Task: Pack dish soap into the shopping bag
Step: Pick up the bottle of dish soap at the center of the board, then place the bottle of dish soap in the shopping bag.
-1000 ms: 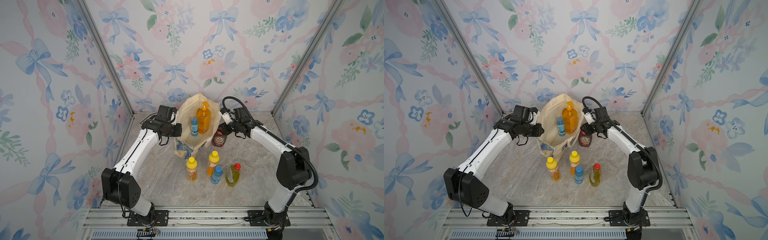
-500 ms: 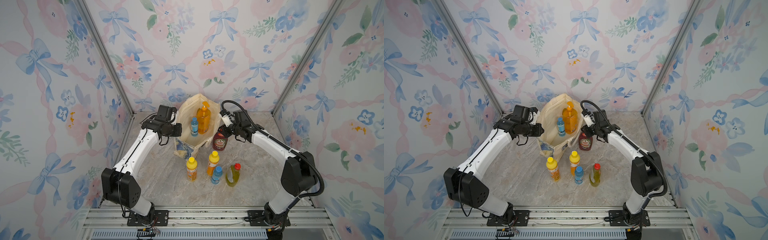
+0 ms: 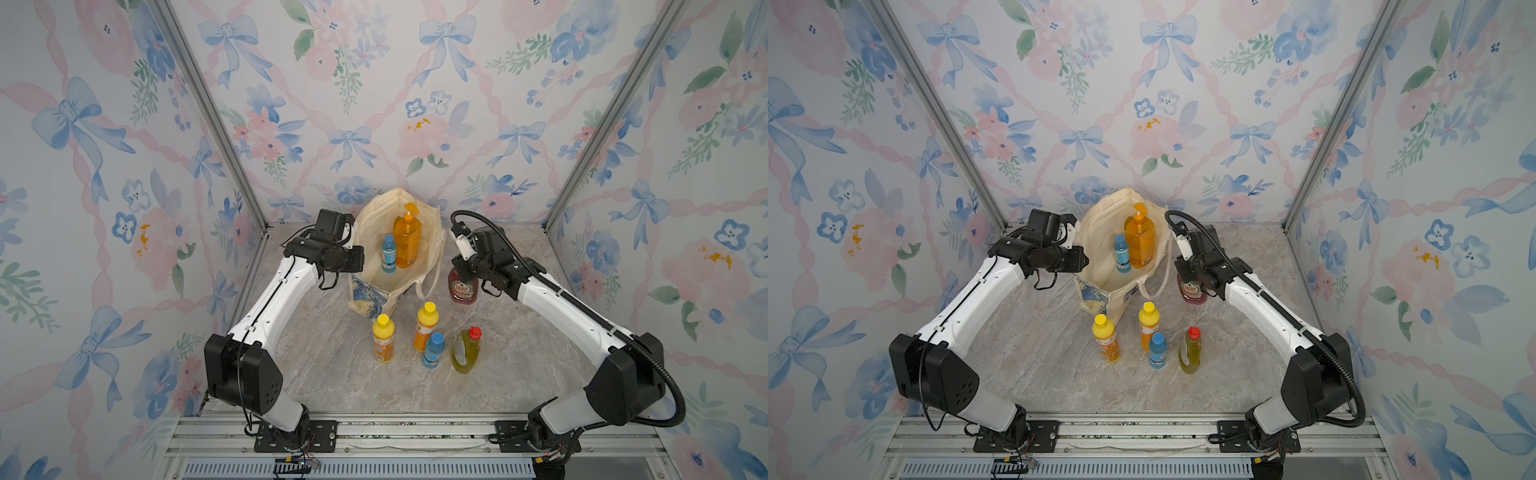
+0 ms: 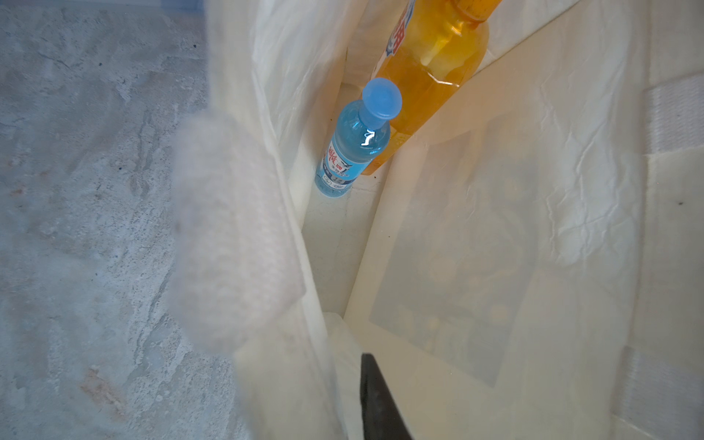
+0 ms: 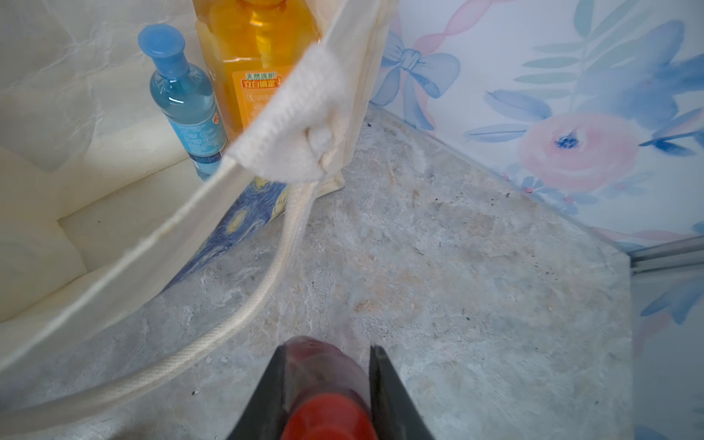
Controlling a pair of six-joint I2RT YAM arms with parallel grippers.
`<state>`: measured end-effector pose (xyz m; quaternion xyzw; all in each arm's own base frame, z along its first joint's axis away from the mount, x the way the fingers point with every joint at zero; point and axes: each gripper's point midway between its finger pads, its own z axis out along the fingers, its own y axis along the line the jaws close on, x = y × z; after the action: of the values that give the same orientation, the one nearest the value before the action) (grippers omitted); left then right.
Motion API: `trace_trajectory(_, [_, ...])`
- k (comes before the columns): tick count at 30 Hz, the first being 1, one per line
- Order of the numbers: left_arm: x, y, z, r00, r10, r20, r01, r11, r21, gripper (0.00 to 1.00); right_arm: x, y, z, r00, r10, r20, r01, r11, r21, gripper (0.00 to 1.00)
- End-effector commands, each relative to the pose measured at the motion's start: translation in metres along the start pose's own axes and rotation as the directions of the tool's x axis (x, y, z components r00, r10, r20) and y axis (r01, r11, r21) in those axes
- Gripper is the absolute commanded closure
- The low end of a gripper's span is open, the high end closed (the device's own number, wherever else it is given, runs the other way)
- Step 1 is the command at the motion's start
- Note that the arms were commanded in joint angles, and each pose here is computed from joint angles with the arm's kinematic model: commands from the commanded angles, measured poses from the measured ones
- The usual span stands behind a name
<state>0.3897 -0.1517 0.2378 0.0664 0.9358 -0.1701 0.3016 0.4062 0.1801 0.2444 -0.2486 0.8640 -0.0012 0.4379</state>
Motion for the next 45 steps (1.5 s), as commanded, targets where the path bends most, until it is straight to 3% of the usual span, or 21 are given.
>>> trace_trajectory(1, [0.004,0.002,0.008,1.0,0.019,-0.025,-0.019,1.0,-0.01,0.82,-0.067,-0.026,-0.056,0.983,0.004,0.185,-0.028,0.991,0.127,1.0])
trace_trajectory(15, [0.005,-0.001,0.009,0.999,0.025,-0.021,-0.025,1.0,0.001,0.82,-0.202,-0.044,-0.132,0.904,-0.079,0.421,-0.03,0.969,0.246,1.0])
trace_trajectory(26, [0.004,-0.003,0.01,1.0,0.027,-0.016,-0.027,1.0,0.009,0.82,-0.274,0.01,-0.117,0.835,-0.003,0.55,0.006,1.0,-0.005,1.0])
trace_trajectory(31, [0.003,-0.004,0.009,0.999,0.029,-0.013,-0.029,1.0,0.009,0.82,-0.283,0.032,-0.109,0.824,0.02,0.566,0.038,0.995,-0.09,1.0])
trace_trajectory(36, [0.003,-0.004,0.009,1.0,0.028,-0.013,-0.027,1.0,0.01,0.83,-0.269,0.046,-0.073,0.859,0.071,0.506,0.0,0.99,-0.138,1.0])
trace_trajectory(42, [0.004,-0.004,0.011,1.0,0.026,-0.017,-0.026,1.0,0.01,0.83,-0.249,0.069,-0.028,0.892,0.035,0.451,-0.038,0.999,-0.003,1.0])
trace_trajectory(45, [0.004,-0.004,0.012,0.999,0.028,-0.018,-0.027,1.0,0.009,0.83,-0.243,0.078,-0.014,0.899,0.045,0.437,-0.054,0.999,0.008,1.0])
